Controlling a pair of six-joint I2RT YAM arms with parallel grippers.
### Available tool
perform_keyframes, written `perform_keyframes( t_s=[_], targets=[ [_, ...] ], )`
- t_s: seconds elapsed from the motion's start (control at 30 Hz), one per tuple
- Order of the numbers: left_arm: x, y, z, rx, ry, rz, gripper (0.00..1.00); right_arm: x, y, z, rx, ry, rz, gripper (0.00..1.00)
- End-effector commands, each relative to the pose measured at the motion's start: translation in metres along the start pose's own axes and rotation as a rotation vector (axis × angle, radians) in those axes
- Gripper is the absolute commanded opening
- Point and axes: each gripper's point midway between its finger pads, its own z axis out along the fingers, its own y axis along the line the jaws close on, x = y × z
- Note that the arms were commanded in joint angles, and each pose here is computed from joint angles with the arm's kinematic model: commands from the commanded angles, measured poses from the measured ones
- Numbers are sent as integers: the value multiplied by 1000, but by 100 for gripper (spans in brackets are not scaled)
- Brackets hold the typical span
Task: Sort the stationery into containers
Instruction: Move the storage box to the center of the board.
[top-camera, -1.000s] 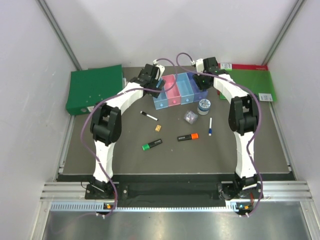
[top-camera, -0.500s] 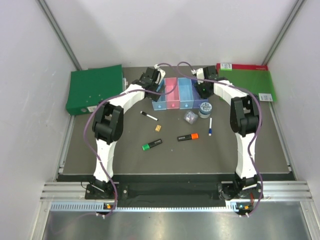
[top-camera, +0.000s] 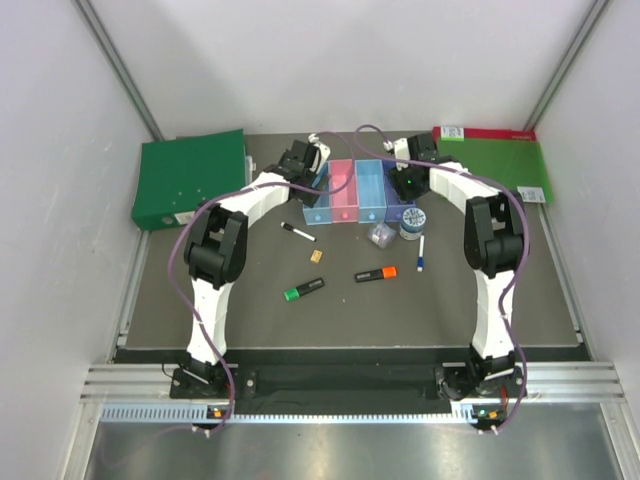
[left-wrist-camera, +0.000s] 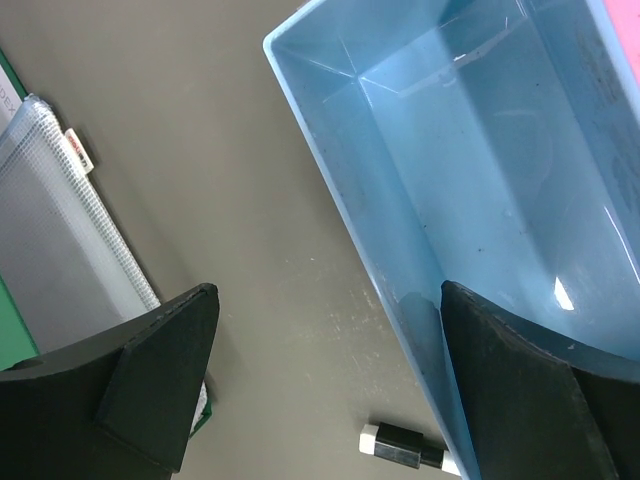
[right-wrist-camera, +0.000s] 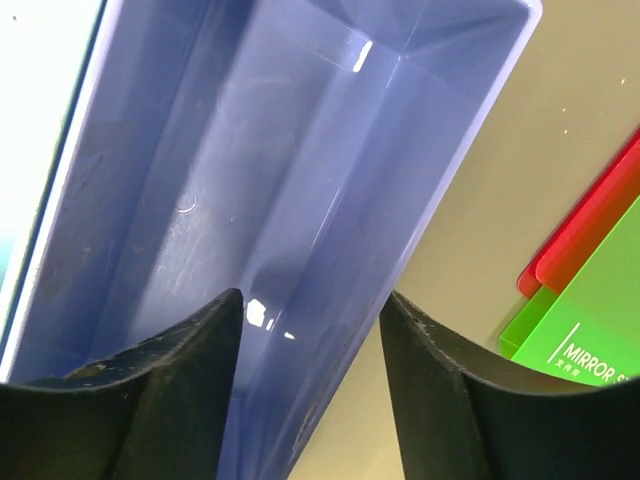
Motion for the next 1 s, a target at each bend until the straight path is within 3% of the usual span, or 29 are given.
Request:
perform_keyframes(
  t_s=[0.0, 0.3, 0.57, 0.67, 0.73, 0.97],
  targets=[
    [-31, 15, -28, -26, -96, -26, 97, -46, 2, -34, 16, -110, -39, 61],
    [-53, 27, -48, -46, -150, -39, 98, -76, -2, -66, 38, -179, -59, 71],
    [-81, 45, -91, -57, -228, -35, 99, -81, -3, -120, 54, -214, -75, 77],
    [-81, 54, -111, -72, -235, -9, 99, -71, 0, -143, 46, -207, -98, 86],
    [-71, 57, -119, -81, -221, 5, 99, -56, 7, -149, 19, -181, -112, 99],
    [-28, 63, -179, -65, -238, 69, 99, 4, 27, -172, -31, -111, -127, 100]
  ],
)
